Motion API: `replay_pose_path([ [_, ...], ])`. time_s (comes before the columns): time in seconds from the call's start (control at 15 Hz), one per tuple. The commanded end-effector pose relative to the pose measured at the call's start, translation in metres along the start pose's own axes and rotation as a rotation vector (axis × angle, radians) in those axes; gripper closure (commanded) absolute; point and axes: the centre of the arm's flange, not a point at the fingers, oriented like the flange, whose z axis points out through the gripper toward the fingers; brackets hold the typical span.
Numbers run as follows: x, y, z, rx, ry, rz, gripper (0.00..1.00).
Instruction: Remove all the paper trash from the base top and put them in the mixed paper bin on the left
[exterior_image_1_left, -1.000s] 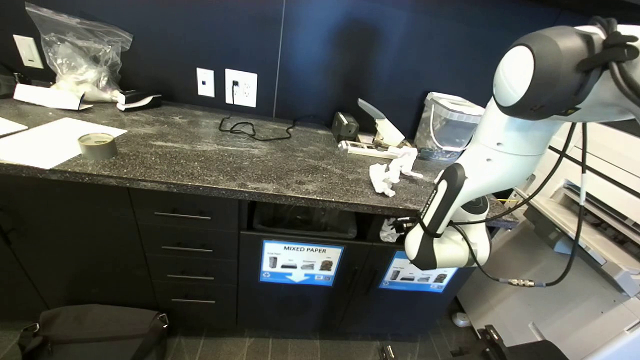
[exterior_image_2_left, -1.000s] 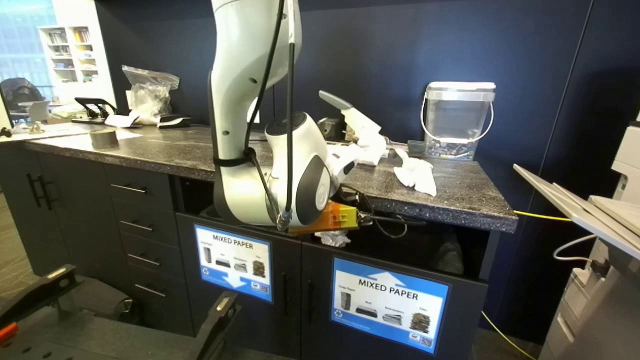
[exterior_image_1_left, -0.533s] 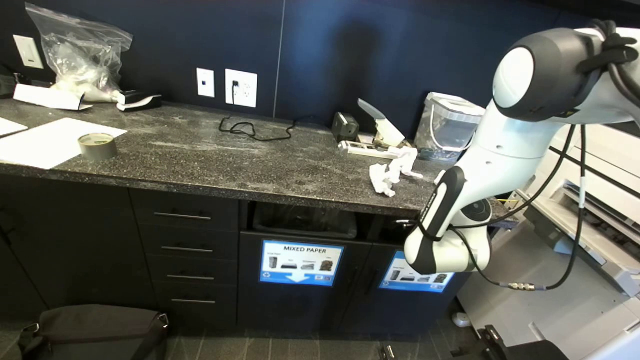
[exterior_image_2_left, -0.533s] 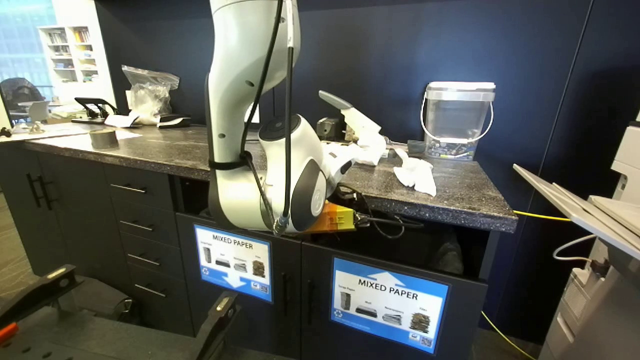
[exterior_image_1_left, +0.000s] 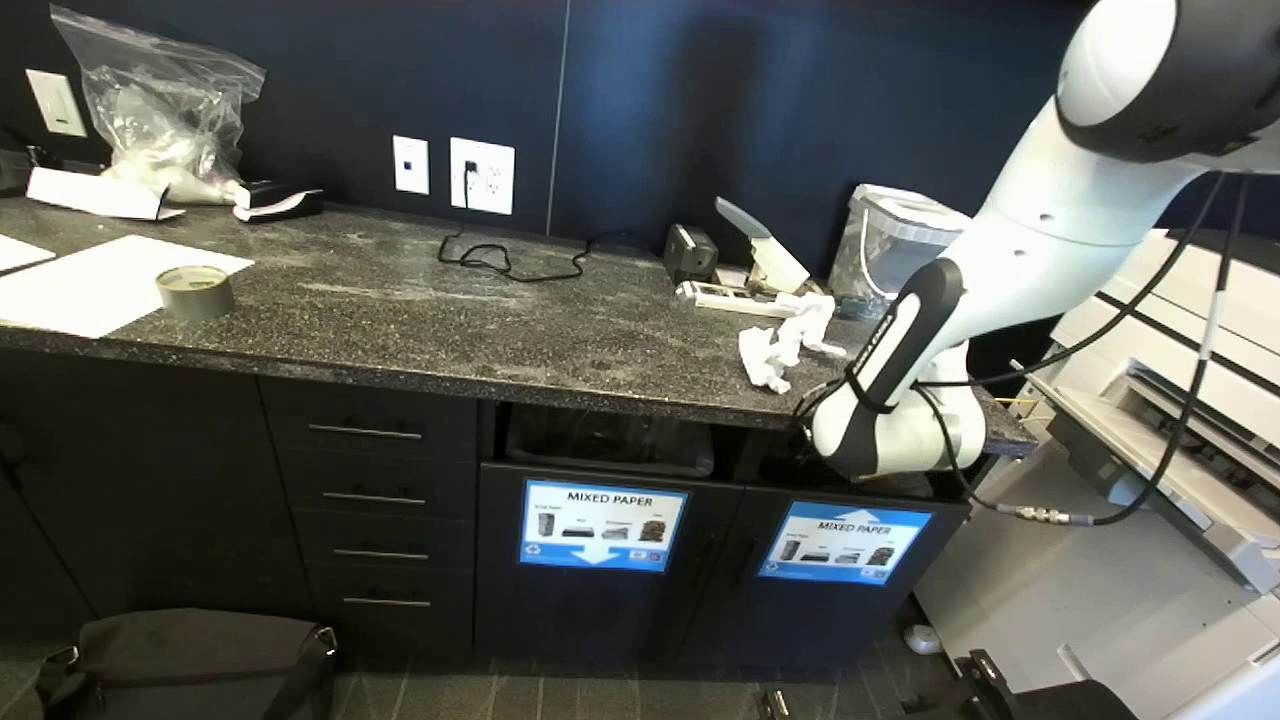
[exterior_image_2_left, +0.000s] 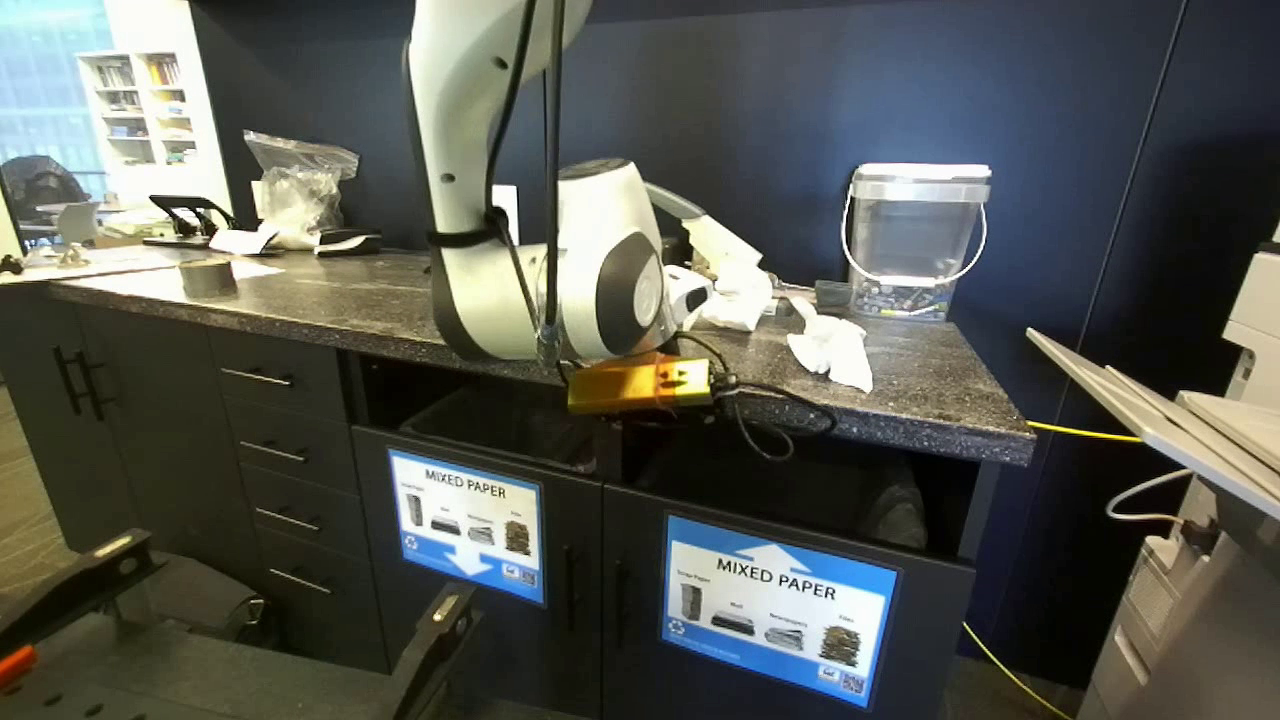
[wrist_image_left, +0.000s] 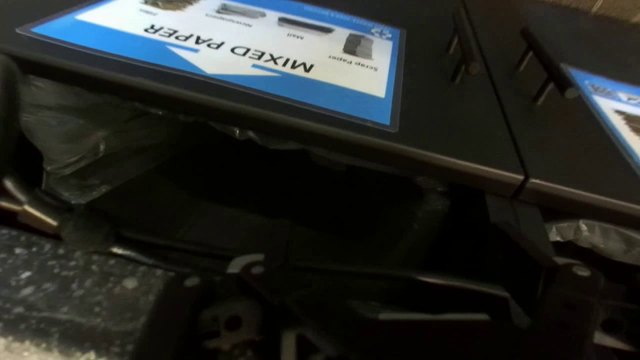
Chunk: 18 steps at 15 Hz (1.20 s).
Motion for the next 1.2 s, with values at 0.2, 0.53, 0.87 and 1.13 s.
replay_pose_path([
  [0.2,0.079,0.032,-0.075,0.143,-0.176,-0.01,0.0],
  [0.53,0.144,0.048,-0.123,0.188,-0.149,0.035,0.0],
  [0.87,0.202,0.058,-0.142,0.209,-0.051,0.112,0.0],
  [1.13,0.225,0.043,-0.134,0.249,-0.011,0.159,0.0],
])
